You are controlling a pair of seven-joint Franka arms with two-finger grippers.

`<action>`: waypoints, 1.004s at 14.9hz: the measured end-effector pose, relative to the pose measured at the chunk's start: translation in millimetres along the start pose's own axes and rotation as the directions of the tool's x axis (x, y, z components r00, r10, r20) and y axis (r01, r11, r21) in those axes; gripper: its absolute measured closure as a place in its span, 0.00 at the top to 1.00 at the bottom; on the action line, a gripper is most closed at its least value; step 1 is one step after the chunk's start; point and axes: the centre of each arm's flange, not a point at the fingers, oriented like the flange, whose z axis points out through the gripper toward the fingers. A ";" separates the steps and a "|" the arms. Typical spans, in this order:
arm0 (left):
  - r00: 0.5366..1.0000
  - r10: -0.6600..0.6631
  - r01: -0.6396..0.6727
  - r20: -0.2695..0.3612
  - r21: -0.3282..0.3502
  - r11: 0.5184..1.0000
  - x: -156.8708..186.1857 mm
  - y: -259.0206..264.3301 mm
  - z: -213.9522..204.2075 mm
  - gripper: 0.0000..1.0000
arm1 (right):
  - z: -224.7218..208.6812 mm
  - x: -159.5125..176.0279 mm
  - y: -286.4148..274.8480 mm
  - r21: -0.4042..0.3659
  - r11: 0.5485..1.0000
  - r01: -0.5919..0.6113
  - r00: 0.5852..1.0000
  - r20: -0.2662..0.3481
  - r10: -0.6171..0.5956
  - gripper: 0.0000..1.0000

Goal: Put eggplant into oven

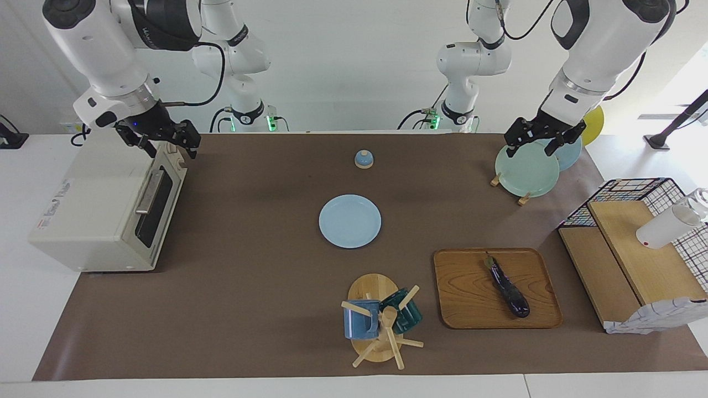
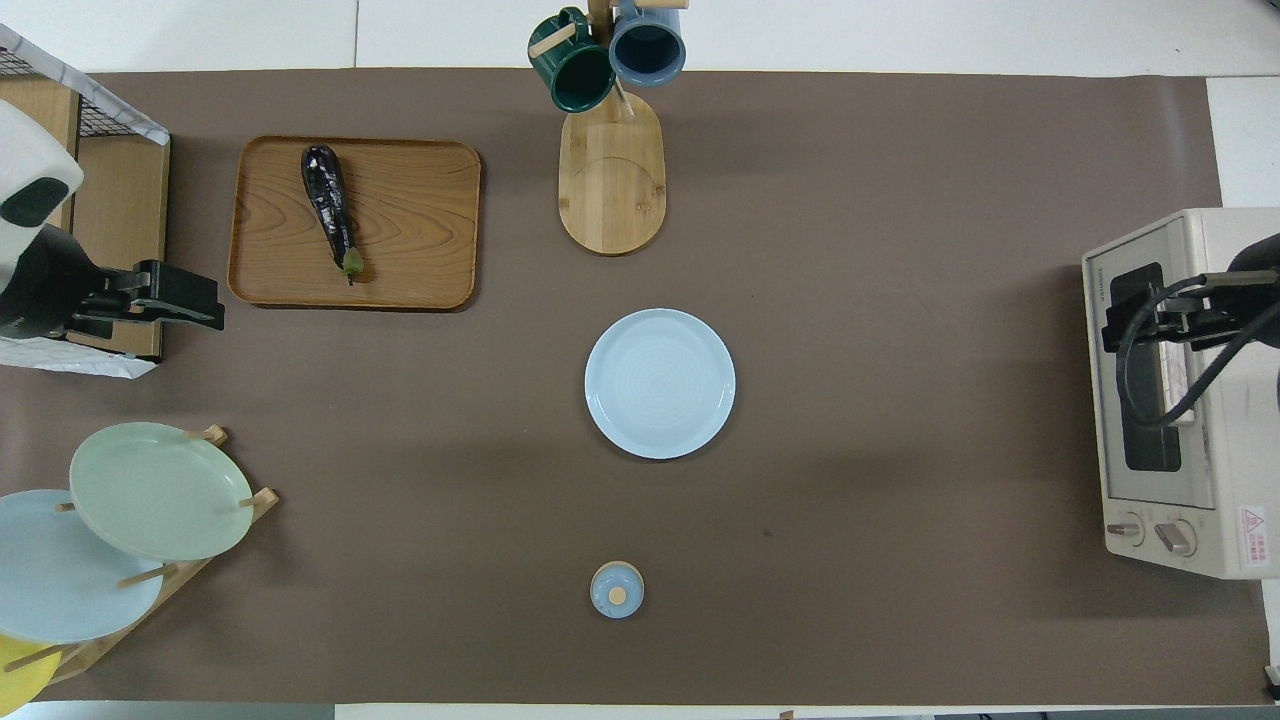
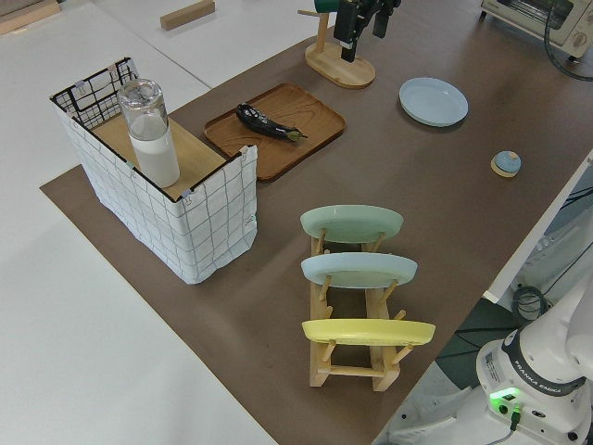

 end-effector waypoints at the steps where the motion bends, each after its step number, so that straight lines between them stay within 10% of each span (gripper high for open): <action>1: 1.000 -0.001 0.001 -0.003 -0.001 1.000 5.2 -0.4 5.2 1.00 | 8.0 0.3 1.9 0.000 1.000 0.024 1.000 -0.018 -0.024 0.57; 7: 1.000 -0.017 0.017 0.008 -0.011 1.000 79.0 -4.1 93.3 1.00 | 58.6 -16.0 43.5 -0.130 0.991 -0.013 1.000 -0.030 0.009 0.01; 15: 0.996 -0.057 0.054 -0.072 -0.036 0.998 169.4 -14.7 243.1 1.00 | 89.9 -19.5 64.4 -0.185 0.978 -0.094 0.995 -0.034 0.089 0.01</action>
